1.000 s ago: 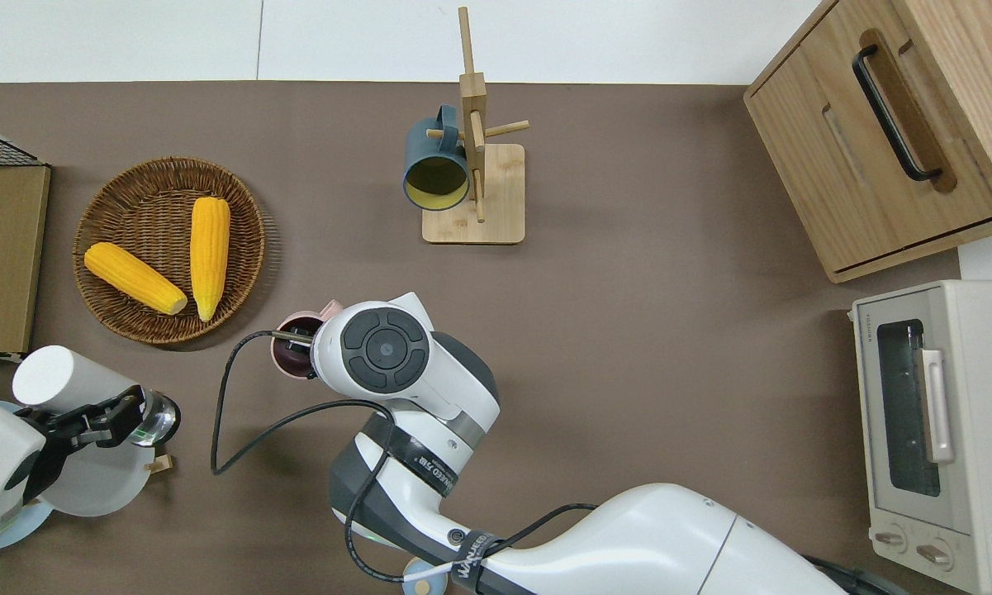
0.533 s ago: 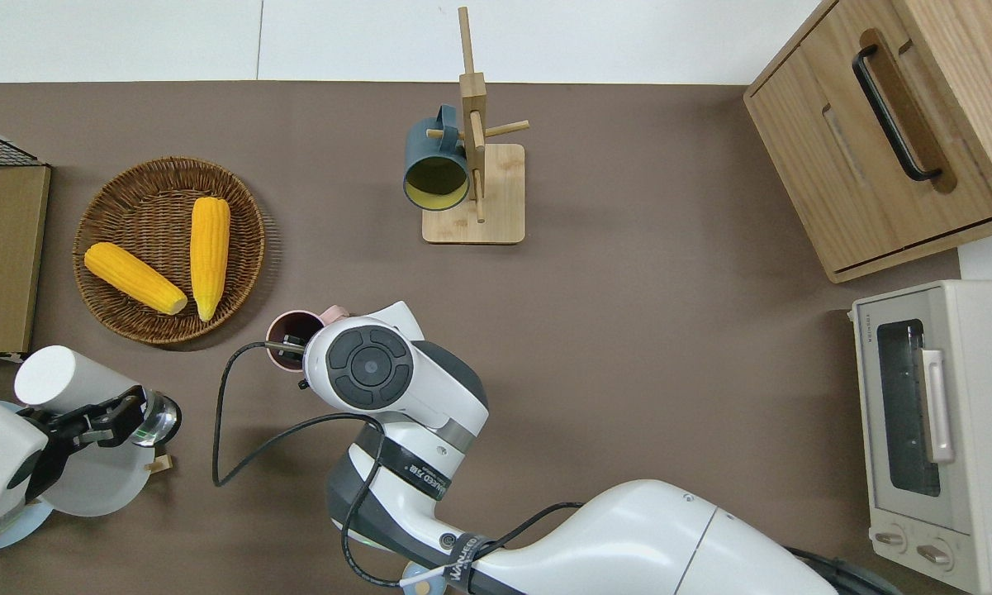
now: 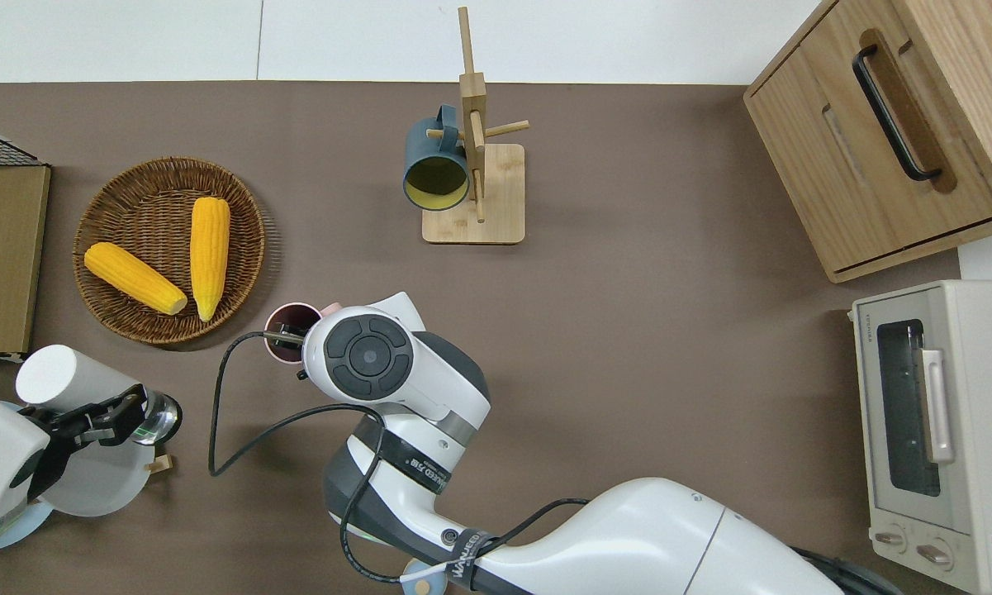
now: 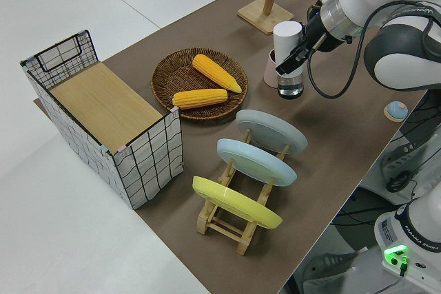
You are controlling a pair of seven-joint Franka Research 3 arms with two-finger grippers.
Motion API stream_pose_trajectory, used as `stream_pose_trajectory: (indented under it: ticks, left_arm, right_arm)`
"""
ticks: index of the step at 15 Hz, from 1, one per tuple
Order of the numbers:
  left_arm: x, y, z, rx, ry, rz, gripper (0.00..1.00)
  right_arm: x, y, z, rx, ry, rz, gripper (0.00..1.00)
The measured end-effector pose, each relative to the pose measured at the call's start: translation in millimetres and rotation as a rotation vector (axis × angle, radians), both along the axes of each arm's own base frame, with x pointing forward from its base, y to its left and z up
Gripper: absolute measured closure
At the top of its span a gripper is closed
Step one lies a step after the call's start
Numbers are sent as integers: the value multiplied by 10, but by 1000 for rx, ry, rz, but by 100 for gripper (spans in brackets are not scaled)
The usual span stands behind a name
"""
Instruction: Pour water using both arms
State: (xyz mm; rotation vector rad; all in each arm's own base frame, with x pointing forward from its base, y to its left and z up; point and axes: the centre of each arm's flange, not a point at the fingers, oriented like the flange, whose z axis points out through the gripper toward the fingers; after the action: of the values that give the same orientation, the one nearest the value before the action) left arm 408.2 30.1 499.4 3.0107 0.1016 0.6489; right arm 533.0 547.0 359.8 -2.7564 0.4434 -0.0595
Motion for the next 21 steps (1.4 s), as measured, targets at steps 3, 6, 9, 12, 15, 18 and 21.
stream_pose_trajectory:
  ticks: [3, 6, 9, 12, 15, 18, 21]
  left_arm:
    - [1, -17, 0, 2, 0, -3, 37]
    - [7, -102, -15, 12, 4, -20, 37]
    - [23, -272, -57, 27, 14, -54, 37]
    - [52, -518, -140, 27, 31, -102, 37]
    - [78, -697, -222, 23, 44, -135, 37]
    - [78, -891, -274, 5, 54, -169, 37]
    - [52, -1095, -303, -13, 64, -205, 37]
  right_arm:
    - [175, -191, 399, -95, -6, 74, 1]
    - [285, -504, 763, -210, -40, 219, 1]
    - [441, -981, 1092, -323, -62, 382, 1]
    - [608, -1714, 1526, -458, -49, 558, 1]
    - [887, -2354, 1656, -513, -50, 665, 1]
    - [1153, -3151, 1764, -468, -25, 687, 1]
    - [1275, -3777, 1860, -454, -13, 641, 1]
